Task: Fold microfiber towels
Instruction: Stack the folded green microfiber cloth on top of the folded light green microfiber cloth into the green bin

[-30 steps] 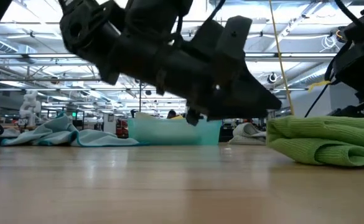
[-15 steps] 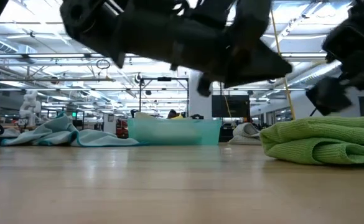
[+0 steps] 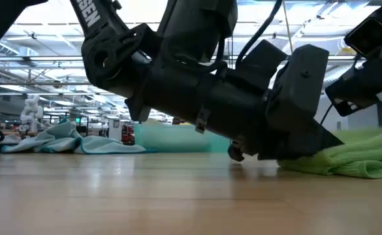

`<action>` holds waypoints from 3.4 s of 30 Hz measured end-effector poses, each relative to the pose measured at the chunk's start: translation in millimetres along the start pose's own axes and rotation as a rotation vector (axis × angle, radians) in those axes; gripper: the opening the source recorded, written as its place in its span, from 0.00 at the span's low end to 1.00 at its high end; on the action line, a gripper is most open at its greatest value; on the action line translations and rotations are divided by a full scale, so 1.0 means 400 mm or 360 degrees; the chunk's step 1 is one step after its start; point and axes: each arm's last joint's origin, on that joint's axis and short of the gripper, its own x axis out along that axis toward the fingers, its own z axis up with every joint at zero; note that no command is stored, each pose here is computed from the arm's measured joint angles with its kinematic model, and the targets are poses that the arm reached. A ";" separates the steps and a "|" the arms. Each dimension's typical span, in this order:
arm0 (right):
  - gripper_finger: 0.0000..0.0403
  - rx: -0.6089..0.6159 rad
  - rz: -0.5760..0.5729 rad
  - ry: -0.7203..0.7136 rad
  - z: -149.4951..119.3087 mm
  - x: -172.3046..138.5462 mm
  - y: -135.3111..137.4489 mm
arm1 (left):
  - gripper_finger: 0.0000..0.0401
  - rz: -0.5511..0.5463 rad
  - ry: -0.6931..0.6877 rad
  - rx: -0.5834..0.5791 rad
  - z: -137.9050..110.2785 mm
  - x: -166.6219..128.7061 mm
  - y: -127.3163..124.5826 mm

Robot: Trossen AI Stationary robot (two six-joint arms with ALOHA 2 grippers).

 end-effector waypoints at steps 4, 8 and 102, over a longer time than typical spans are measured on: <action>0.16 -0.0004 0.0036 0.0034 -0.019 0.011 0.011 | 0.09 -0.0007 -0.0020 0.0032 0.008 -0.002 -0.002; 0.06 -0.0047 0.0001 0.0082 -0.047 0.024 0.015 | 0.09 -0.0016 -0.0070 0.0047 0.038 -0.006 -0.004; 0.05 -0.0508 0.0028 0.0294 -0.136 0.048 0.015 | 0.03 0.0047 0.0359 -0.0803 0.107 -0.042 0.062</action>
